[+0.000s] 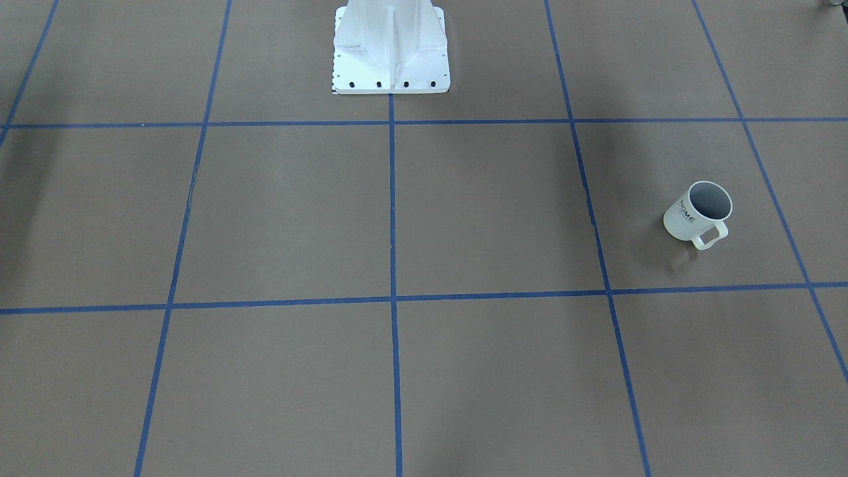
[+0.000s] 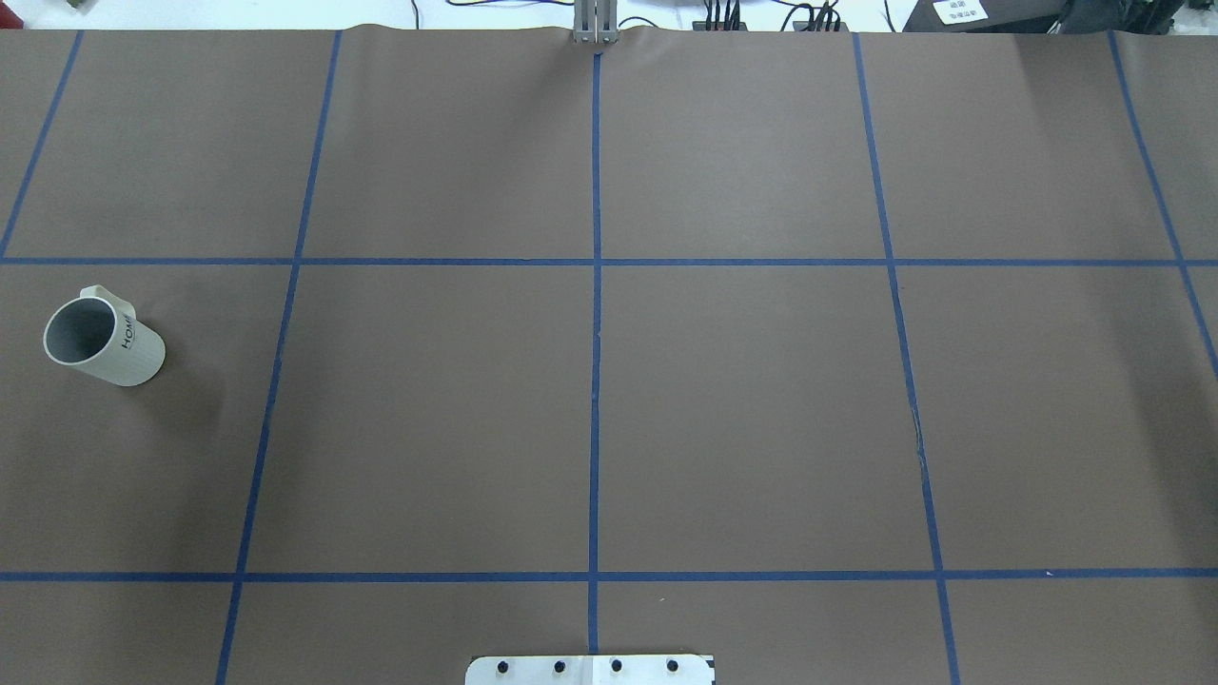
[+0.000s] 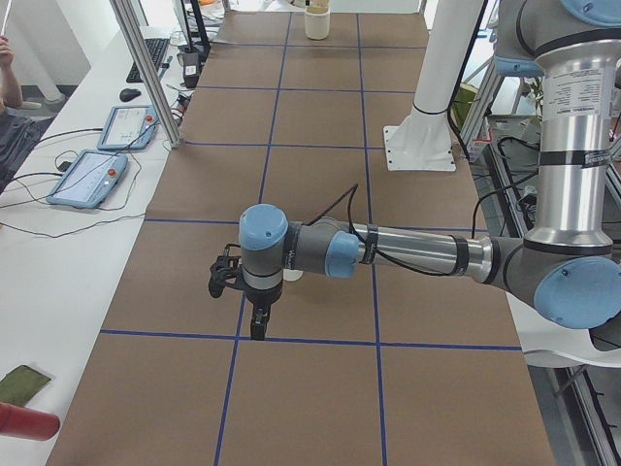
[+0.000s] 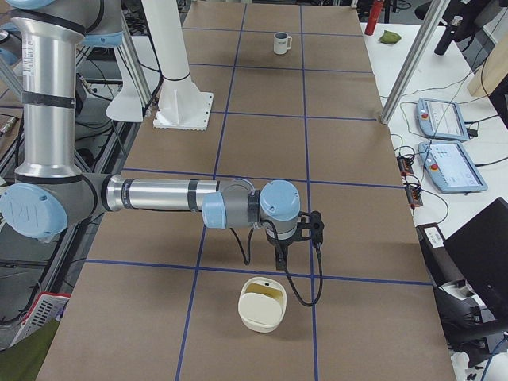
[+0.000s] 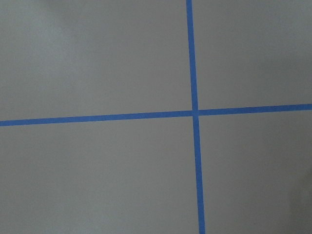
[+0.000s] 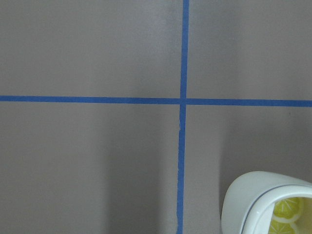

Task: Left arm hands cup to right arm to dump lemon

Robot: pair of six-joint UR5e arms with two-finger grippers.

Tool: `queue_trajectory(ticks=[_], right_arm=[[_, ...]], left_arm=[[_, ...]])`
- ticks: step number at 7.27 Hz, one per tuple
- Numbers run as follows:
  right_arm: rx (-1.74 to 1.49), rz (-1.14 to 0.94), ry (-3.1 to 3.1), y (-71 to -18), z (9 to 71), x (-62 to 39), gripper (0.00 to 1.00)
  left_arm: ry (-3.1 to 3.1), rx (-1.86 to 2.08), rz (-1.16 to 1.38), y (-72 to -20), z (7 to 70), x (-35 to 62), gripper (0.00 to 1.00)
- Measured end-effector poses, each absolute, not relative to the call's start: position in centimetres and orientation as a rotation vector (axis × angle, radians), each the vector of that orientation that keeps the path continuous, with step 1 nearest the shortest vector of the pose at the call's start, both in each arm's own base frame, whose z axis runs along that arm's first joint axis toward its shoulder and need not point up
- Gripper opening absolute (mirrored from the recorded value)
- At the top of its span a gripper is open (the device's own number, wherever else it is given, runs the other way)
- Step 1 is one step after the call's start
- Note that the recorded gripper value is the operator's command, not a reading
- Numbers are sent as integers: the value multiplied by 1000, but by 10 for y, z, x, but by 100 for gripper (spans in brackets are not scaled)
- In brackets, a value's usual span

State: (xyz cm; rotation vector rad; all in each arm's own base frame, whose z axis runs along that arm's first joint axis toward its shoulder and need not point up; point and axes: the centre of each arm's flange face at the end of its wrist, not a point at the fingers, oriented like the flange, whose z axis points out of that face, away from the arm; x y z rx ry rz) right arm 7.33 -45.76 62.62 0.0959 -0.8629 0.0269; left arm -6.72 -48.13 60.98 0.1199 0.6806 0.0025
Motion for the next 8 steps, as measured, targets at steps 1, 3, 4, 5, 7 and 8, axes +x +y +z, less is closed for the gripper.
queue_trajectory(ticks=[1,3,4,5,7,8], right_arm=[[96,27,-863,-458,626,73,100],[98,28,-863,-458,626,74,100],[99,27,-863,-458,626,74,100],[100,27,-863,-458,626,74,100],[101,26,-863,-460,625,74,100],[101,26,-863,-460,625,74,100]], left_arm=[[681,118,2,-481,611,-67,100],[681,118,3,-481,611,-67,100],[684,120,4,-481,610,-66,100],[702,119,5,-481,609,-65,100],[745,113,6,-481,607,-62,100],[750,112,5,-481,607,-62,100]])
